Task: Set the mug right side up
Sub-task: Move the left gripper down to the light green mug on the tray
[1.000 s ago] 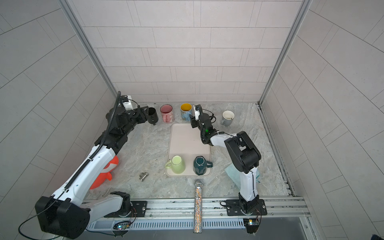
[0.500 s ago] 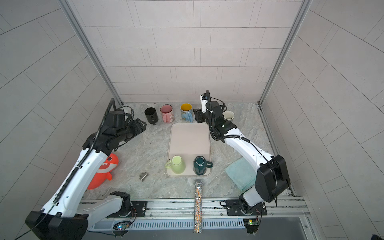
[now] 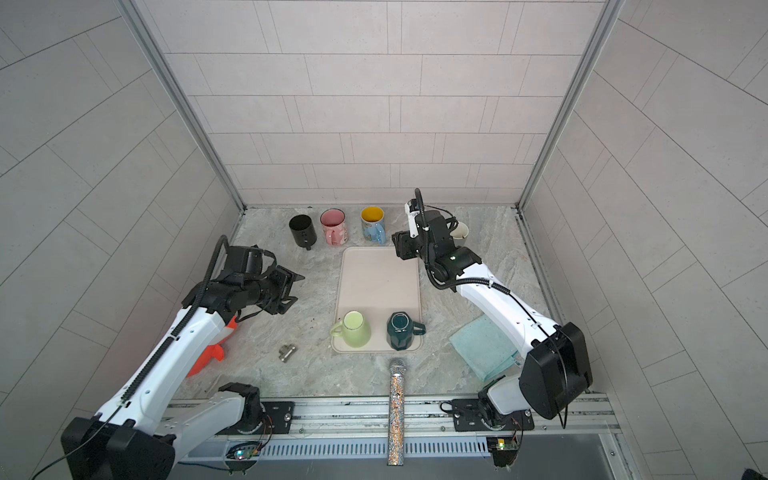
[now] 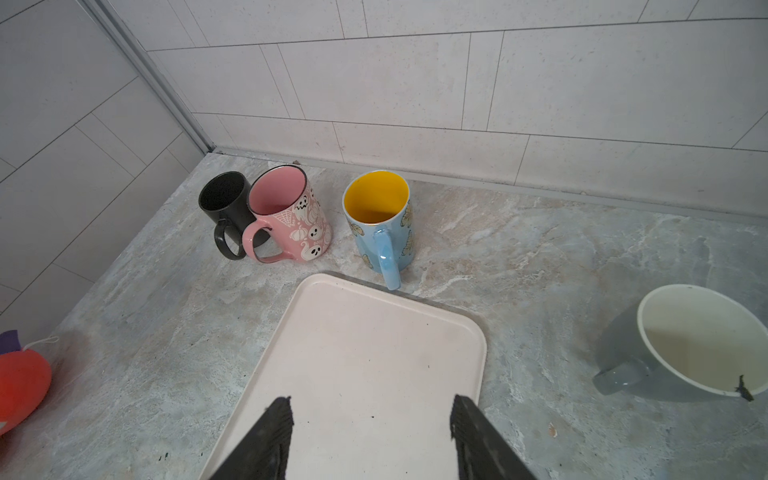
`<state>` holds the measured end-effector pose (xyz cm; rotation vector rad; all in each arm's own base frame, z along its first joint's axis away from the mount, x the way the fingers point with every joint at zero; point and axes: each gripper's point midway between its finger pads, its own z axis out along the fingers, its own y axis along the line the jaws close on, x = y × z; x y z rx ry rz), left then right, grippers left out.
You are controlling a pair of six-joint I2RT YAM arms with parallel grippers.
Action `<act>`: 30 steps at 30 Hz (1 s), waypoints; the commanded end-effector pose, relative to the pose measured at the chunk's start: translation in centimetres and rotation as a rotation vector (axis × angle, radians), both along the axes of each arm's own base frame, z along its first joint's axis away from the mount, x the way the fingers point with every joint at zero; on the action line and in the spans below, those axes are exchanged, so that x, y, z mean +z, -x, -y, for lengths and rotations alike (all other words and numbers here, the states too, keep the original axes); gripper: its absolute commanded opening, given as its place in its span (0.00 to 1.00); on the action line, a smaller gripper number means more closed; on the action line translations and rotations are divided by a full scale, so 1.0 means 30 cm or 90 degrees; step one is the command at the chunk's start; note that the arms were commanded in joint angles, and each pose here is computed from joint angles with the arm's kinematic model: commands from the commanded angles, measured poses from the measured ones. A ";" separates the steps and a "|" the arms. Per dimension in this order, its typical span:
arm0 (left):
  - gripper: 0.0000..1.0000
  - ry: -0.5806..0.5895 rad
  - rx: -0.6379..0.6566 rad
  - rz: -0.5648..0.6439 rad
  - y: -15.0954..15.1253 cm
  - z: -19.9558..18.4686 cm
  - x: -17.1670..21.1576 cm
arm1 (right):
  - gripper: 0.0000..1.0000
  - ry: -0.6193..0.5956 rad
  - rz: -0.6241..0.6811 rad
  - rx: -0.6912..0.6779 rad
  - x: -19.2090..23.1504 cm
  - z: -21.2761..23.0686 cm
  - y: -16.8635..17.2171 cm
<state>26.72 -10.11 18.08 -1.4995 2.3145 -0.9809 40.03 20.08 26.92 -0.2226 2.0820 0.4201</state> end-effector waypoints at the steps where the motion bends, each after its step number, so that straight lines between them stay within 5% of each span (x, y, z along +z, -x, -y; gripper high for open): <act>1: 0.65 0.073 0.112 -0.077 0.059 -0.010 -0.040 | 0.62 -0.013 -0.020 0.011 -0.012 -0.012 0.008; 12: 0.65 0.104 0.310 -0.150 0.145 -0.089 -0.111 | 0.63 -0.038 -0.058 -0.023 -0.063 0.060 -0.023; 30: 0.65 0.126 0.214 -0.272 0.060 0.124 -0.246 | 0.62 -0.067 -0.115 -0.042 -0.133 0.102 -0.068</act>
